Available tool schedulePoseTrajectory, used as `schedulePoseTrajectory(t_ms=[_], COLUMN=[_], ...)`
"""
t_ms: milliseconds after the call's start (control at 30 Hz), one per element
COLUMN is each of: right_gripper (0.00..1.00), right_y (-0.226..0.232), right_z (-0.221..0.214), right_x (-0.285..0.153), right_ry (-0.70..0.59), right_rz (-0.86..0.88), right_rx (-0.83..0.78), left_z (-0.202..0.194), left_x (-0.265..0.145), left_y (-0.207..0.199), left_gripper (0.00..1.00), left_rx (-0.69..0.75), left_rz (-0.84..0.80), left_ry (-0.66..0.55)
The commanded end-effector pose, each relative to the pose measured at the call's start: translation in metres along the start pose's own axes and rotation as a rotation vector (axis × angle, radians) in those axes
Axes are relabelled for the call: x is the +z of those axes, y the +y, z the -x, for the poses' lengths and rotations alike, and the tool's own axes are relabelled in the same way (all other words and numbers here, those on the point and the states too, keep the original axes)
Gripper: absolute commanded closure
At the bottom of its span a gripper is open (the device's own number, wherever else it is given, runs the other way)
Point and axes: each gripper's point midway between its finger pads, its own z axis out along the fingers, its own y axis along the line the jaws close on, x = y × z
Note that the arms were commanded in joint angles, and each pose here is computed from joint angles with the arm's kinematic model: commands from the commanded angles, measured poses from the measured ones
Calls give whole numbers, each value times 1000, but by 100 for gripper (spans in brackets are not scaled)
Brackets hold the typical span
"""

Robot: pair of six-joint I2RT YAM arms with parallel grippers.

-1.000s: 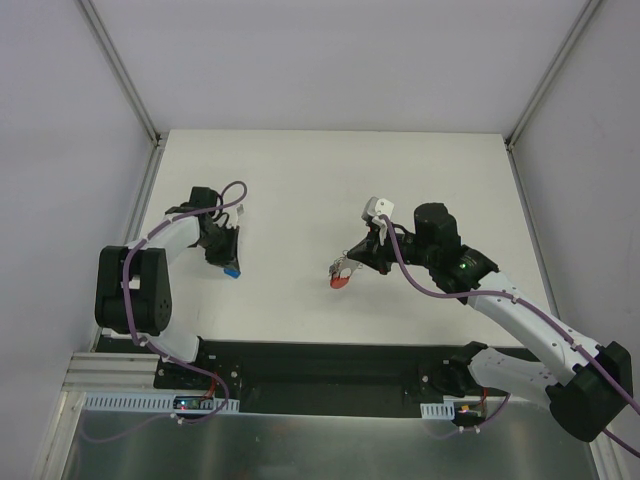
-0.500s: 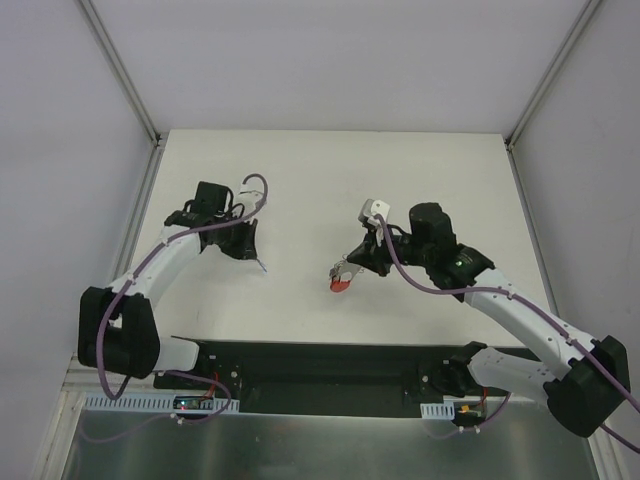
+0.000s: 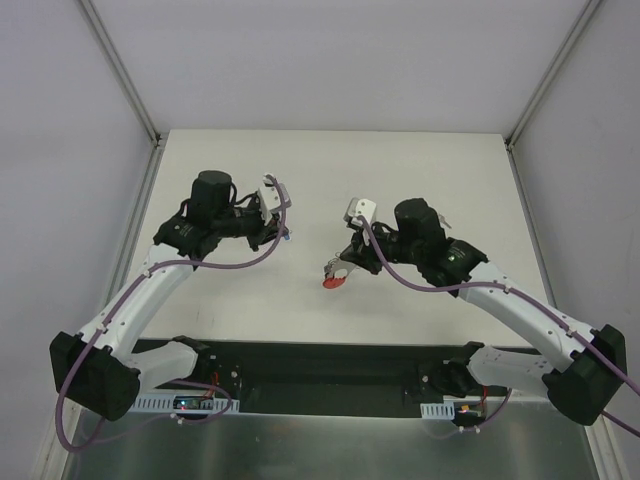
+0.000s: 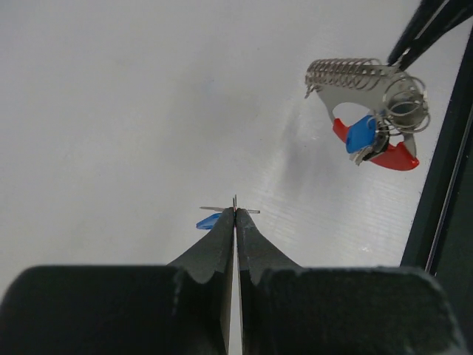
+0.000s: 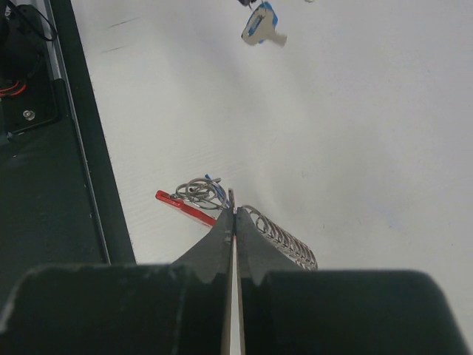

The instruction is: Put the keys on the keyring

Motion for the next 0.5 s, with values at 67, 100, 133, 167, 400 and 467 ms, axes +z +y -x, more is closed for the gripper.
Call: schedulePoseTrajectory(t_ms=[67, 100, 133, 167, 400, 467], right_gripper=[99, 99, 99, 99, 98, 99], right_y=[4, 5, 6, 7, 14, 18], right_z=[40, 41, 43, 47, 64, 67], right_x=[-1, -1, -1, 1, 7, 10], right_ry=[-57, -56, -55, -59, -73, -72], right_rz=[7, 13, 17, 21, 33, 33], right_rx=[-125, -129, -132, -142, -182, -202], left_z=[43, 46, 47, 52, 48, 47], left_x=[-15, -20, -22, -27, -27, -27], left_y=[-40, -48, -53, -59, -83, -87], left_gripper=[100, 100, 100, 100, 100, 100], left_rx=[259, 286, 313, 337, 383, 392], left_rz=[-142, -153, -161, -172, -234, -241], left_ry=[-179, -198, -212, -239, -310, -313])
